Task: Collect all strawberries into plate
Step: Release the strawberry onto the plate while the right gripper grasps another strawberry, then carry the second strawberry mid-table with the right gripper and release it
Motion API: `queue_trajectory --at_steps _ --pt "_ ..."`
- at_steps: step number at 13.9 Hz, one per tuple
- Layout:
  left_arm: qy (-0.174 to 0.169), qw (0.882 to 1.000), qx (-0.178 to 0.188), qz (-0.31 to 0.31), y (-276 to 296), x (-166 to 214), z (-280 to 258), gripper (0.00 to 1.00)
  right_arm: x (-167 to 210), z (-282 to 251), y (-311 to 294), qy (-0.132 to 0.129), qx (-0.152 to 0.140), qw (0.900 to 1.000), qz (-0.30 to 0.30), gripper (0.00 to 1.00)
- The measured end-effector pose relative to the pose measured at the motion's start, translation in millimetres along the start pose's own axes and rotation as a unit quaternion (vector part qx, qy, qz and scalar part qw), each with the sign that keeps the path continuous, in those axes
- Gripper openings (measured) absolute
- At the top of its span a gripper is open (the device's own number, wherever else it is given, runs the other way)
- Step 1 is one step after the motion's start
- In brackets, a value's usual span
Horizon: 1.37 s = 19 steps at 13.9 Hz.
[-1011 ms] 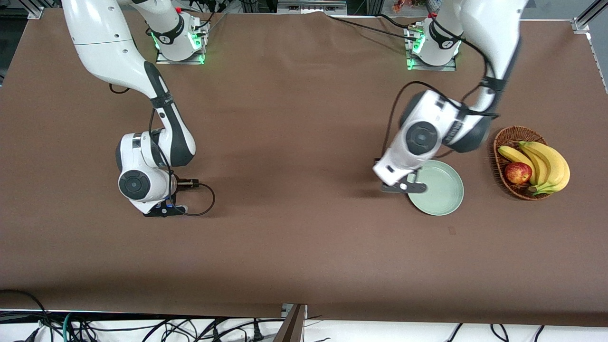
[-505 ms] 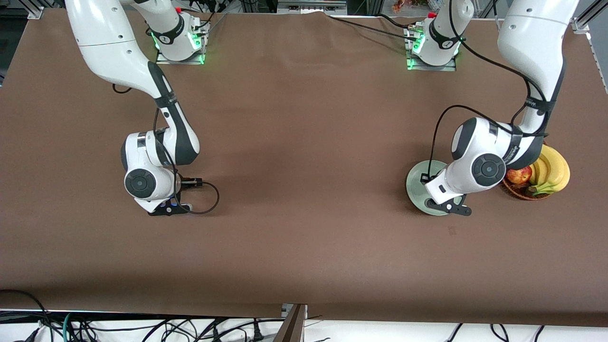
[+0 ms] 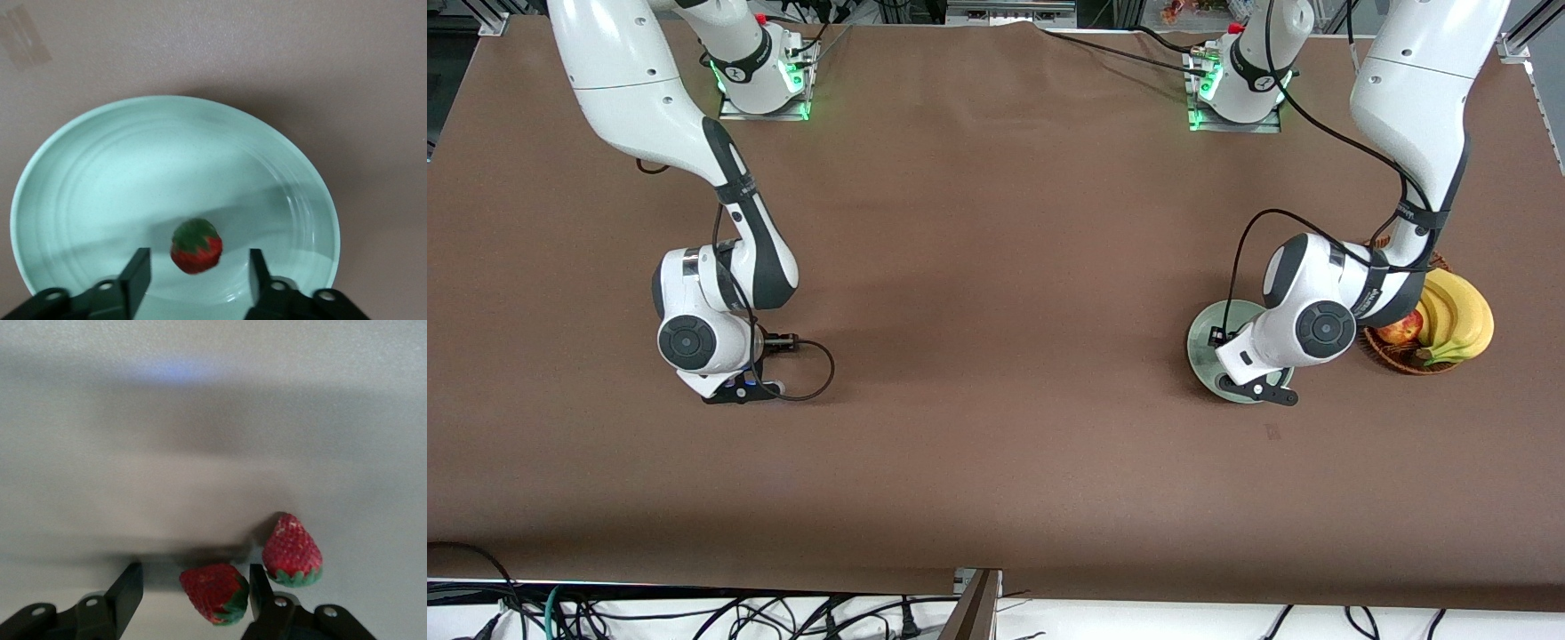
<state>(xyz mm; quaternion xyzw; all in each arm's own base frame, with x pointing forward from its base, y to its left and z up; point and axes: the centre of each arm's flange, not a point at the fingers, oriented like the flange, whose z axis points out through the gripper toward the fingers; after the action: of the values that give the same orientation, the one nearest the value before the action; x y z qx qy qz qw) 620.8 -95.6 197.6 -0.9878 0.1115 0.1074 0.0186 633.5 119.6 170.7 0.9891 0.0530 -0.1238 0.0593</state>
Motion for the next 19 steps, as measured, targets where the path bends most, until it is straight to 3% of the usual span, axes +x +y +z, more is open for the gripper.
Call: queue_trajectory --at_steps 3,5,6,9,11,15,19 --pt "0.012 1.0 0.002 -0.002 -3 5 -19 1.0 0 0 -1 0.0 0.001 1.0 -0.001 0.67" --pt "0.007 1.0 0.006 -0.004 -5 8 -42 1.0 0 -2 -4 0.001 0.004 1.0 -0.002 0.45" --pt "0.004 1.0 0.007 -0.005 -4 10 -54 1.0 -1 -6 -3 0.003 0.004 1.0 -0.002 0.4" --pt "0.005 1.0 0.008 -0.004 -3 12 -68 1.0 0 -7 -1 0.005 0.005 1.0 0.0 0.37" --pt "0.006 1.0 0.008 -0.004 -3 13 -69 1.0 5 -18 -9 0.02 0.01 1.0 -0.005 0.37" --pt "0.009 1.0 -0.001 -0.003 7 19 -98 1.0 7 -70 -109 0.053 0.087 0.994 0.05 0.37" --pt "0.011 1.0 -0.022 -0.005 19 22 -112 1.0 -13 -85 -198 0.064 0.1 0.989 0.084 0.37"
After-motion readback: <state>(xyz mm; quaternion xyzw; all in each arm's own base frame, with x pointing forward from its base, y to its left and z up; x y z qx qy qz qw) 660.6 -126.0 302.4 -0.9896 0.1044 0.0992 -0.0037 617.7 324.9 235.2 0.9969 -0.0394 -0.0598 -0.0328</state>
